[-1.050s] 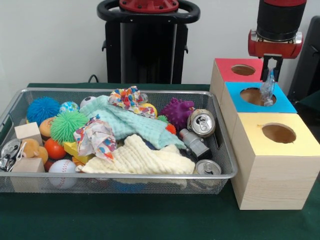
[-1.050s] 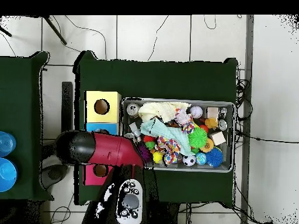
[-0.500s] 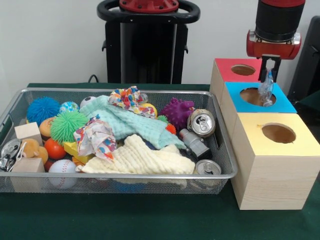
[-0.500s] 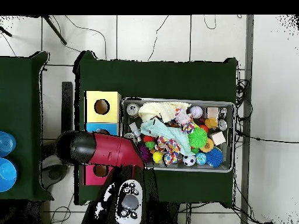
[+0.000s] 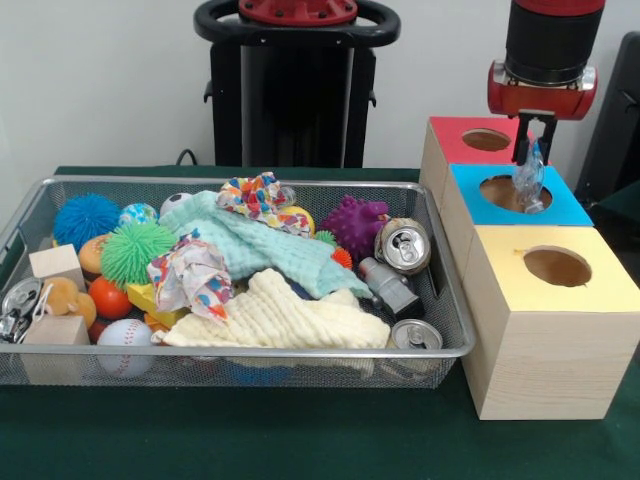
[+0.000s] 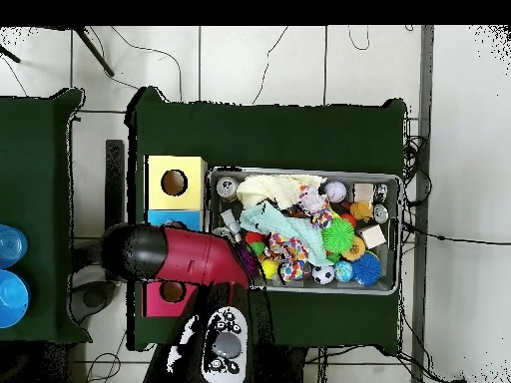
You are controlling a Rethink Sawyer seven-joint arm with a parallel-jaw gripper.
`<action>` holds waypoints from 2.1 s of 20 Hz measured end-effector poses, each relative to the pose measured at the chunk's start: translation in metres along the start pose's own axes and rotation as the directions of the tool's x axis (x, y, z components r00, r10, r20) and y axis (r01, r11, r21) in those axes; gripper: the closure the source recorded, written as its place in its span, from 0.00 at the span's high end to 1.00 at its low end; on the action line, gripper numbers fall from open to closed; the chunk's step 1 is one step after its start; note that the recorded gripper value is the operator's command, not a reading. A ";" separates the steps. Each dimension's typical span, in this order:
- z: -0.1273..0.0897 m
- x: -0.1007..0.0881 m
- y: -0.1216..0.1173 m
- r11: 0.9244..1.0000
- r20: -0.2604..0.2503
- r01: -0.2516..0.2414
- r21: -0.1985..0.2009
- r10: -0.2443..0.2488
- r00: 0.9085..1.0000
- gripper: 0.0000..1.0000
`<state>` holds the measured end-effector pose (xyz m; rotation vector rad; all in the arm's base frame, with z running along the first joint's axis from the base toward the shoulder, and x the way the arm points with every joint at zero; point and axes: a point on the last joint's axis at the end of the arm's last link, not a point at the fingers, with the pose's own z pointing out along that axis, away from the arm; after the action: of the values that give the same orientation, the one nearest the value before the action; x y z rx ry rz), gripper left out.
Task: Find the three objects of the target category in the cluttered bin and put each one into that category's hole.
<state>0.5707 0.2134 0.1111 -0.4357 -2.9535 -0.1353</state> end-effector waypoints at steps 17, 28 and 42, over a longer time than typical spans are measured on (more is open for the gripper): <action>0.001 0.000 -0.001 1.000 0.006 -0.002 -0.002 0.002 1.000 0.00; 0.001 0.000 -0.004 1.000 -0.002 -0.010 -0.011 0.010 1.000 0.00; 0.002 0.000 -0.006 1.000 0.002 -0.012 -0.011 0.012 1.000 0.00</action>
<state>0.5687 0.2082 0.1088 -0.4552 -2.9525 -0.1500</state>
